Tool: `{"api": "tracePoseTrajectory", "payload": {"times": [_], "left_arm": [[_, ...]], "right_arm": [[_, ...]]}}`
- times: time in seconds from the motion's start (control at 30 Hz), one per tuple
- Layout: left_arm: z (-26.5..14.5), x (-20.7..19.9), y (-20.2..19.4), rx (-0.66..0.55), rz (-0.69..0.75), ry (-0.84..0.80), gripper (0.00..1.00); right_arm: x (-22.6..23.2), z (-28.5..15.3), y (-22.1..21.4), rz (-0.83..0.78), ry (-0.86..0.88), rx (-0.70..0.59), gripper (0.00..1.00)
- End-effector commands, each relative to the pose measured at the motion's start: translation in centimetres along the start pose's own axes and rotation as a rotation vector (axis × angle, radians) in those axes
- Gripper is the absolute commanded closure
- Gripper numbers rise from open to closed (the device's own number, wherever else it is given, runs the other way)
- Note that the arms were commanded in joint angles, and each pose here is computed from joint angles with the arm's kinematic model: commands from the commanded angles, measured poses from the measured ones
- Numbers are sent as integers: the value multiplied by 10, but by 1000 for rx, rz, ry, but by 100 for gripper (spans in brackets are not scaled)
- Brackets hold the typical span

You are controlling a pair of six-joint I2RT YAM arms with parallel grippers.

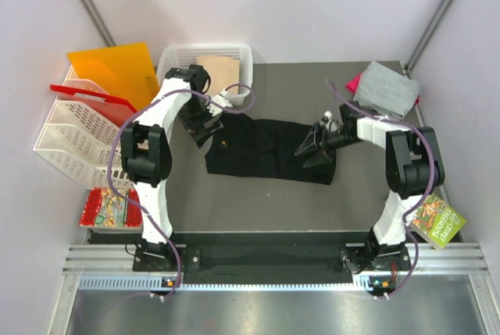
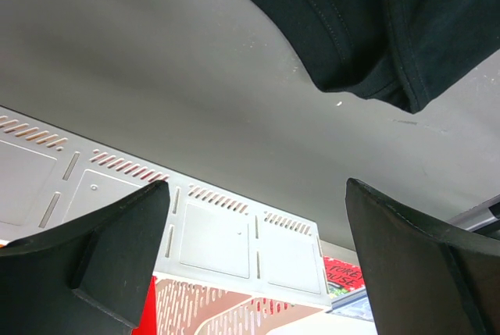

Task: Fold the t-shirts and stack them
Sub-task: Grab one side of the 2/3 rectangular tshirt with right arm

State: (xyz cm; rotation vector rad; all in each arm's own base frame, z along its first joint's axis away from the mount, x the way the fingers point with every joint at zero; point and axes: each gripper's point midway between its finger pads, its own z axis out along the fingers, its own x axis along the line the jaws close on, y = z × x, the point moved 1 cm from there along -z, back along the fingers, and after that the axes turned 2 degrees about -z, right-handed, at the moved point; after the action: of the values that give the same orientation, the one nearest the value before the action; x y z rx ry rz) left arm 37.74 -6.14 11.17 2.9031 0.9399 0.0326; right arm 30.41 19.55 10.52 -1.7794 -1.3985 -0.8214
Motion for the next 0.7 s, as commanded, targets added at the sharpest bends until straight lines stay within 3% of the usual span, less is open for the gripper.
{"api": "tracePoseTrajectory", "payload": {"times": [0.0, 0.13, 0.27, 0.47, 0.67], "left_arm": [[-14, 3, 9, -30, 23, 36, 1], [-14, 3, 10, -27, 24, 35, 1], [-15, 3, 9, -27, 21, 37, 1], [-13, 2, 7, -18, 22, 37, 1], [-15, 1, 17, -30, 32, 34, 1]], "right_arm": [[-31, 9, -16, 19, -16, 35, 41], [-79, 22, -24, 90, -126, 101, 42], [-95, 23, -23, 109, -145, 121, 43], [-36, 1, -12, 19, -19, 64, 42], [34, -46, 20, -107, 53, -84, 39]]}}
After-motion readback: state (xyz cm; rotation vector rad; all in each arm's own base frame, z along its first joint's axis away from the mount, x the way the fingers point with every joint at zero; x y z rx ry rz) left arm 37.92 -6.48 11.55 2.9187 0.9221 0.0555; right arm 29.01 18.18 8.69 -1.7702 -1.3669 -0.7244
